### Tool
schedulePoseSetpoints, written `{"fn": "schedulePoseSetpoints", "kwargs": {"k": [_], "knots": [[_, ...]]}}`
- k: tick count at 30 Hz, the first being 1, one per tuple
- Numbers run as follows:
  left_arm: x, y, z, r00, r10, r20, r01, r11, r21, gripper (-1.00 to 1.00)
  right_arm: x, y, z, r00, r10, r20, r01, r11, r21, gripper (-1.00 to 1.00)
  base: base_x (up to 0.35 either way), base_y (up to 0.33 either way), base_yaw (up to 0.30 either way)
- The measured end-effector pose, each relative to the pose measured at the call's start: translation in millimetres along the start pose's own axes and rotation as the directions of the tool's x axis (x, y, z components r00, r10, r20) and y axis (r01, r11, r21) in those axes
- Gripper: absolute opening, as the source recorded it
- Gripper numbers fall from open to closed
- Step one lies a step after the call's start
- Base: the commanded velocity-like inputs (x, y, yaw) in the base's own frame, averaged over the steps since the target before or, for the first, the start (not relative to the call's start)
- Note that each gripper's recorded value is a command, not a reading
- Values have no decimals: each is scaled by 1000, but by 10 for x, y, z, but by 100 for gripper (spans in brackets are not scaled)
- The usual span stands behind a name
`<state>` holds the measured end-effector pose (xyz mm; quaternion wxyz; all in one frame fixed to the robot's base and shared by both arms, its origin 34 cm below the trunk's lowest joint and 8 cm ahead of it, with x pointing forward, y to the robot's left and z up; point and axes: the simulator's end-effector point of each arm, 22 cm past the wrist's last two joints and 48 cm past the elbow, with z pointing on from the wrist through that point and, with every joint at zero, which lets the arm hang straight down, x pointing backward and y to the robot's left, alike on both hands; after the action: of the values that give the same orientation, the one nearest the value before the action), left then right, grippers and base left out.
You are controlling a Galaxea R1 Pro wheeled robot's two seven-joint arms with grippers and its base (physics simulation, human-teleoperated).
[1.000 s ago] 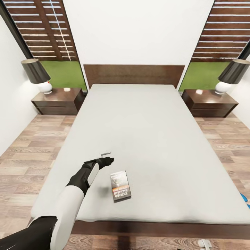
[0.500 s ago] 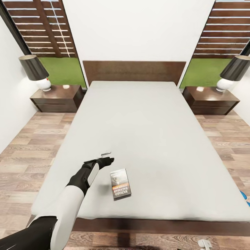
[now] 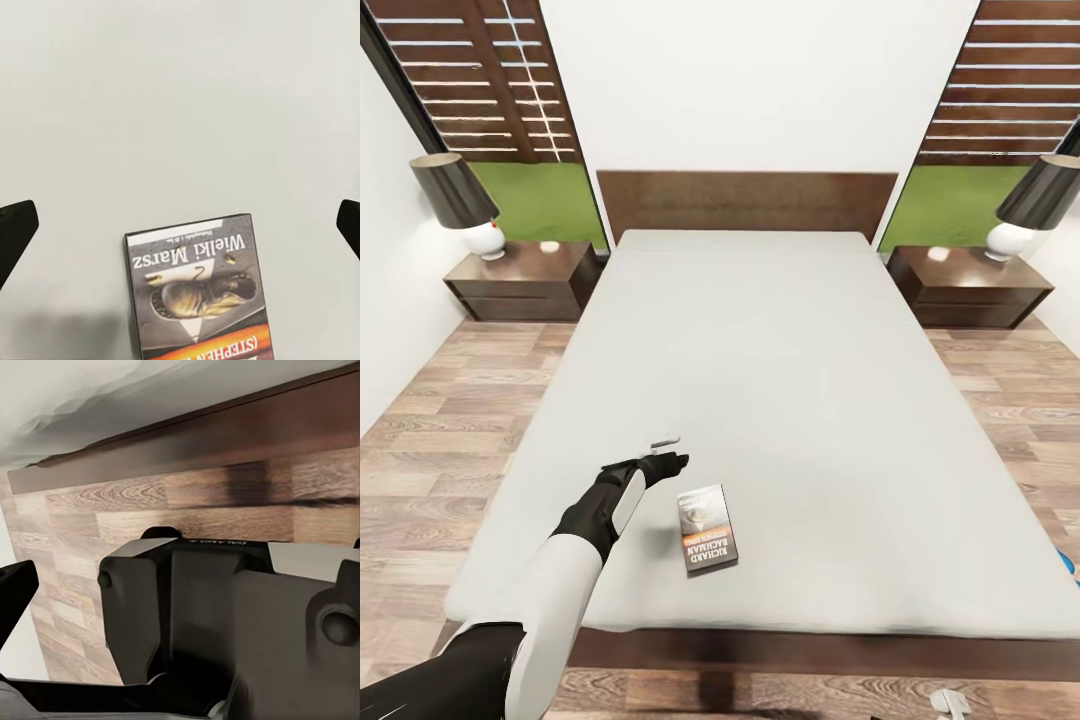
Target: In the bedroom, move the book from the bed onto either nightstand, and place the two sandals side by side next to the bed.
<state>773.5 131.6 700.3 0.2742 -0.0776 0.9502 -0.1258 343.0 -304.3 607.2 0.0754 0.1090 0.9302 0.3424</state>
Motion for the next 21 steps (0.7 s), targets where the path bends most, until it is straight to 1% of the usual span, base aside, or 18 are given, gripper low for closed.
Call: {"fn": "schedulePoseSetpoints", "kwargs": {"k": [21], "knots": [[79,62,222,1000,0,1,0,1000,1,100,-32,-151,193,1000,0,1,0,1000,0,100,0,0,0]]}}
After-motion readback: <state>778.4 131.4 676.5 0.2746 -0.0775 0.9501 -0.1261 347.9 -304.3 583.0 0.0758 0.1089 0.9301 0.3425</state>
